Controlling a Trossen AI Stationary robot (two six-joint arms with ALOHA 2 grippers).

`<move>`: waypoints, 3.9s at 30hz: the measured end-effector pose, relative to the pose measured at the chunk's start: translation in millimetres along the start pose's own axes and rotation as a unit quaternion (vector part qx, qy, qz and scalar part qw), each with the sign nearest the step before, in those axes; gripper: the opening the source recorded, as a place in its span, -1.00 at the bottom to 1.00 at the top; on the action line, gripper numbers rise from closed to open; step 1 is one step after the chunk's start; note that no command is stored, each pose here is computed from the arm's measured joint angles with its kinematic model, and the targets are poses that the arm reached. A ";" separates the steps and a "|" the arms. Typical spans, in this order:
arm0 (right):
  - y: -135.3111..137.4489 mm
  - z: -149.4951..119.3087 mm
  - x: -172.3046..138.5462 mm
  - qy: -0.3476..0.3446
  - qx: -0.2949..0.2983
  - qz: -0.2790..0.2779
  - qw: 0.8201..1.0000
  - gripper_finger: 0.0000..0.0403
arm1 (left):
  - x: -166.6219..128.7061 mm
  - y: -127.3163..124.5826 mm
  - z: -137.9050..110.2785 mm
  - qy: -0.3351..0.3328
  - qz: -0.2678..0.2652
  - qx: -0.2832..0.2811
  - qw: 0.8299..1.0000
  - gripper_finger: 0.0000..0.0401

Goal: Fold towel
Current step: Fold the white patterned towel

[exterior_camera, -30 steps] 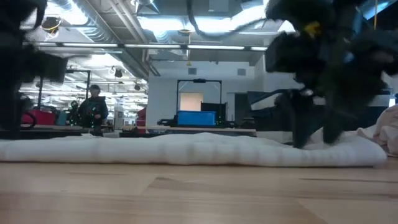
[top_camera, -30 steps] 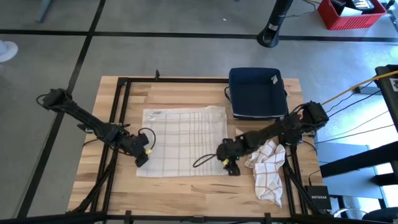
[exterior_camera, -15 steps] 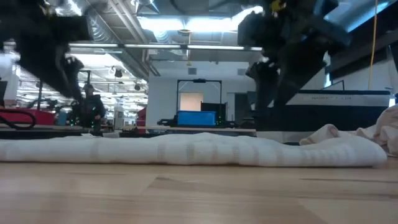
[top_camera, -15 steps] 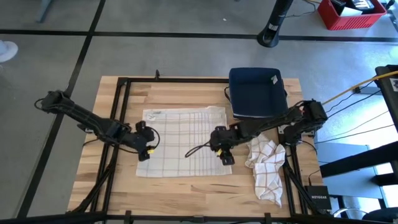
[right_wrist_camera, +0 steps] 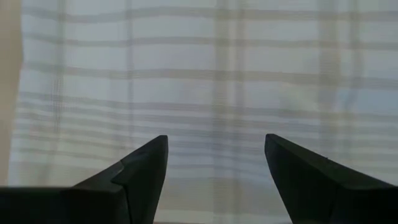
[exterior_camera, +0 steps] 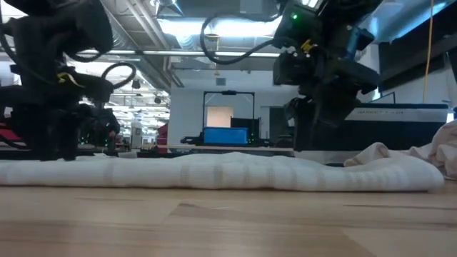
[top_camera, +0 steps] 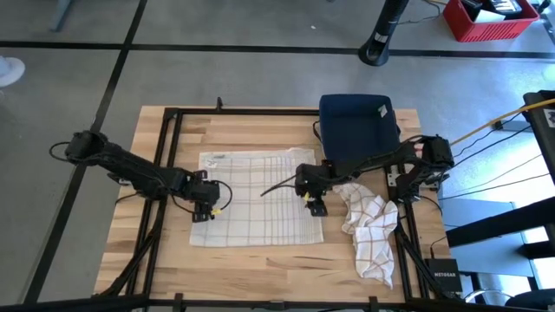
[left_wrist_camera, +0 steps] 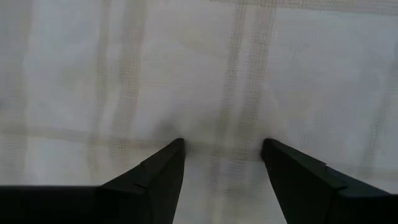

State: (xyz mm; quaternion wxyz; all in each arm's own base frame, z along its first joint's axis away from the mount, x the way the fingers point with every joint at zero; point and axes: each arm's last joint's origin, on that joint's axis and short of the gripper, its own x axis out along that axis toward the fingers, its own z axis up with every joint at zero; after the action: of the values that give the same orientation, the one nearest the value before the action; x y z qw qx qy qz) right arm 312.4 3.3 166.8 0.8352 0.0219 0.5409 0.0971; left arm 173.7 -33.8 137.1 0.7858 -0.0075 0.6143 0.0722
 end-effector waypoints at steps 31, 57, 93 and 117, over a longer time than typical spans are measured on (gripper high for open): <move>7.9 -50.4 32.8 0.004 -0.013 -0.092 0.996 0.34 | 9.1 -0.2 -1.6 0.040 -0.003 -0.026 0.999 0.06; 4.1 -54.9 33.9 0.023 -0.040 -0.093 0.995 -0.95 | 9.0 -0.5 -1.7 0.041 -0.002 -0.025 0.999 -0.94; -4.6 -9.5 6.1 0.018 0.005 -0.096 0.995 0.30 | -5.3 4.5 18.3 0.024 0.014 -0.015 1.000 -0.05; -15.8 -19.3 8.5 0.013 0.027 -0.067 0.997 0.30 | -16.9 13.3 26.5 -0.023 -0.036 -0.051 0.998 -0.08</move>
State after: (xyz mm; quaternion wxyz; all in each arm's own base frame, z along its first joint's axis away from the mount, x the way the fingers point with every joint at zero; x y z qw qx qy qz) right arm 300.4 -11.9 148.9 0.8317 0.0072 0.5545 0.0266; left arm 193.7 -19.7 160.9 0.8002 -0.0677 0.5911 0.0748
